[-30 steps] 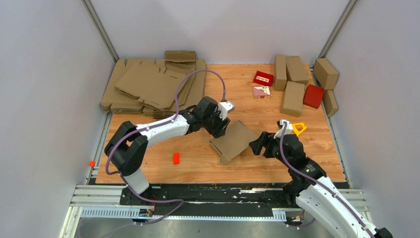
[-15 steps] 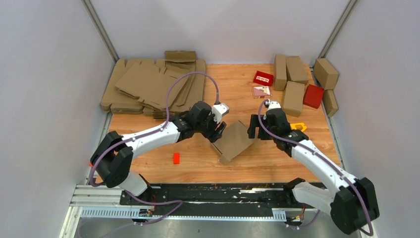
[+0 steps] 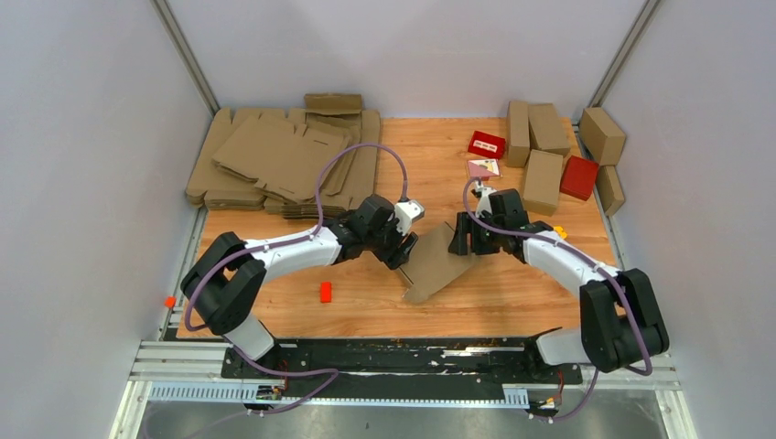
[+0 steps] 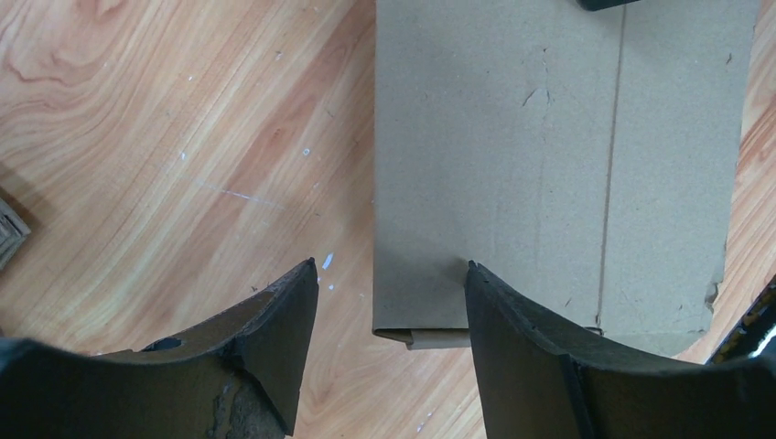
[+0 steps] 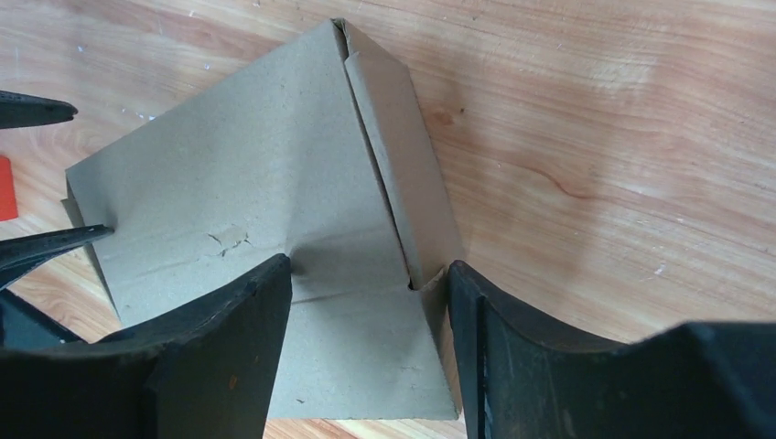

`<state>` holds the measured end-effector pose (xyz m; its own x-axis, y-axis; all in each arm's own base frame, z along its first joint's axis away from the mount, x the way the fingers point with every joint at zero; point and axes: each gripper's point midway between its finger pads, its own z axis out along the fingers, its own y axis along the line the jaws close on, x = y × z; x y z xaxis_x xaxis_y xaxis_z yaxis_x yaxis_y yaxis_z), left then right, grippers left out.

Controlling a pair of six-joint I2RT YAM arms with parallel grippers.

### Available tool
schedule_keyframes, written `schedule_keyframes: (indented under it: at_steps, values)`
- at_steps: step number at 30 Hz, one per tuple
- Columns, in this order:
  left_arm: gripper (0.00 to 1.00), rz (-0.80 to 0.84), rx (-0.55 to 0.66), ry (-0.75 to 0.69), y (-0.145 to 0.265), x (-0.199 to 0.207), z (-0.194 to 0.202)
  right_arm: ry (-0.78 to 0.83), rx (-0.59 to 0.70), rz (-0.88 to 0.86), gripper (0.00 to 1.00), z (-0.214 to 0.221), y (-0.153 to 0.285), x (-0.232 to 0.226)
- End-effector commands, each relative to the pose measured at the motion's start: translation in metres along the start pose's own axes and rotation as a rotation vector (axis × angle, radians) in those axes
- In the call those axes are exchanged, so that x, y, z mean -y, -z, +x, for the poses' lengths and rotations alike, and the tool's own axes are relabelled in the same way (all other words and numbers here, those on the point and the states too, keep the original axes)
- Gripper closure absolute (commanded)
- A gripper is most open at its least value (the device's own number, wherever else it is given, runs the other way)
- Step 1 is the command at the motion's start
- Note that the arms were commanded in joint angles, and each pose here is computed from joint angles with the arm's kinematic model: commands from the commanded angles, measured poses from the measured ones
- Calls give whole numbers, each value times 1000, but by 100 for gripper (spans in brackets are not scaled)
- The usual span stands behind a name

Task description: Fold the paper box

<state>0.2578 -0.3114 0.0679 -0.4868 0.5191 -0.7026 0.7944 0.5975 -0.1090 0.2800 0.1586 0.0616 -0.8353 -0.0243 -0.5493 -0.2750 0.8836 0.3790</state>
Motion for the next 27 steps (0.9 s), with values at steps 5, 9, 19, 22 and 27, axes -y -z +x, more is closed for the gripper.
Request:
schedule_keyframes:
  at_steps: [5,9,19,22,27]
  values:
    - [33,-30,7,-78,-5,-8,-4,-17,-11,-150,41,13,13,-27]
    - [33,-53,15,-99,-3,-13,-9,-42,-33,-154,41,29,23,-29]
    - [27,-113,133,-57,32,-15,-39,-95,-47,-120,45,55,31,-24]
    - [24,-136,192,-16,57,-14,-46,-99,-58,-126,47,59,31,-25]
    - [22,-120,233,66,82,-5,-27,-105,-76,-117,45,65,29,-25]
